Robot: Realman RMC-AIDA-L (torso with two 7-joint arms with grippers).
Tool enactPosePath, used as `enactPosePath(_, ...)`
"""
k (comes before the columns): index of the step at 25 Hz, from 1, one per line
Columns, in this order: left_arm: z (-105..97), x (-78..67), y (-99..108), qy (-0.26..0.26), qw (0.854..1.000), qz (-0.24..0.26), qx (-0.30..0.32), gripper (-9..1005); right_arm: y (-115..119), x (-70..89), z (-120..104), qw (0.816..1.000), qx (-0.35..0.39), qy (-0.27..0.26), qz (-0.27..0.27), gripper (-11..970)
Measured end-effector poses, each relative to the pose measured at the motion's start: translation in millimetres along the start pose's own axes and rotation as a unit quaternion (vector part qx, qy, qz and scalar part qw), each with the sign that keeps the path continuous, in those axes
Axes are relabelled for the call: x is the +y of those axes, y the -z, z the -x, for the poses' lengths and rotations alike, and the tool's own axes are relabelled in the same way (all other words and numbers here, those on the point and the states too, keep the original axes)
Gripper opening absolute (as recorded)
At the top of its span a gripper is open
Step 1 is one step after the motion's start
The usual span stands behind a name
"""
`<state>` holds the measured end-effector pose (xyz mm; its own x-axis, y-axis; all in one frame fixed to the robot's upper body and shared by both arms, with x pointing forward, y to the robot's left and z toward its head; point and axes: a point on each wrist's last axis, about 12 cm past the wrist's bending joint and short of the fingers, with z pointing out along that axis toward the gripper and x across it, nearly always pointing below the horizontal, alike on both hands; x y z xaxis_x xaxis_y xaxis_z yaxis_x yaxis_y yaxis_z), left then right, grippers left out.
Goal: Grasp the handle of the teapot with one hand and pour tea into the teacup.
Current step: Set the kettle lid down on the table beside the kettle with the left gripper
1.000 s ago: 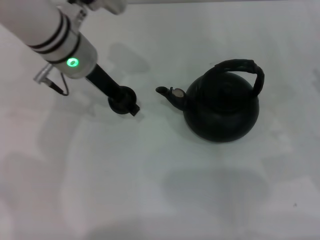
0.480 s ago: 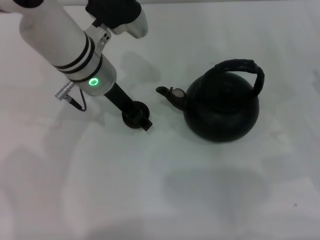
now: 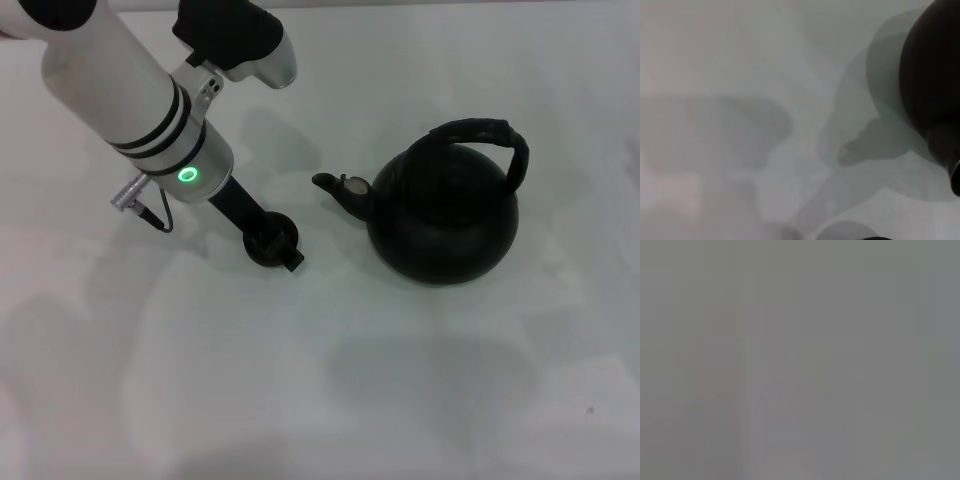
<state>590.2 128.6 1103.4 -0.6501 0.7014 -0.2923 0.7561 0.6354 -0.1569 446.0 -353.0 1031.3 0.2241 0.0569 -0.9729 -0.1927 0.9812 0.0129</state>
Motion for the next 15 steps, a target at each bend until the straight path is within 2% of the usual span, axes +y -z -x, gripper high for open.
enactPosePath(15,1.0,0.6,2.1,-0.001,1.000,0.003,-0.002,713,0.0,-0.1,-0.3,1.000,0.001,0.000,0.000,855)
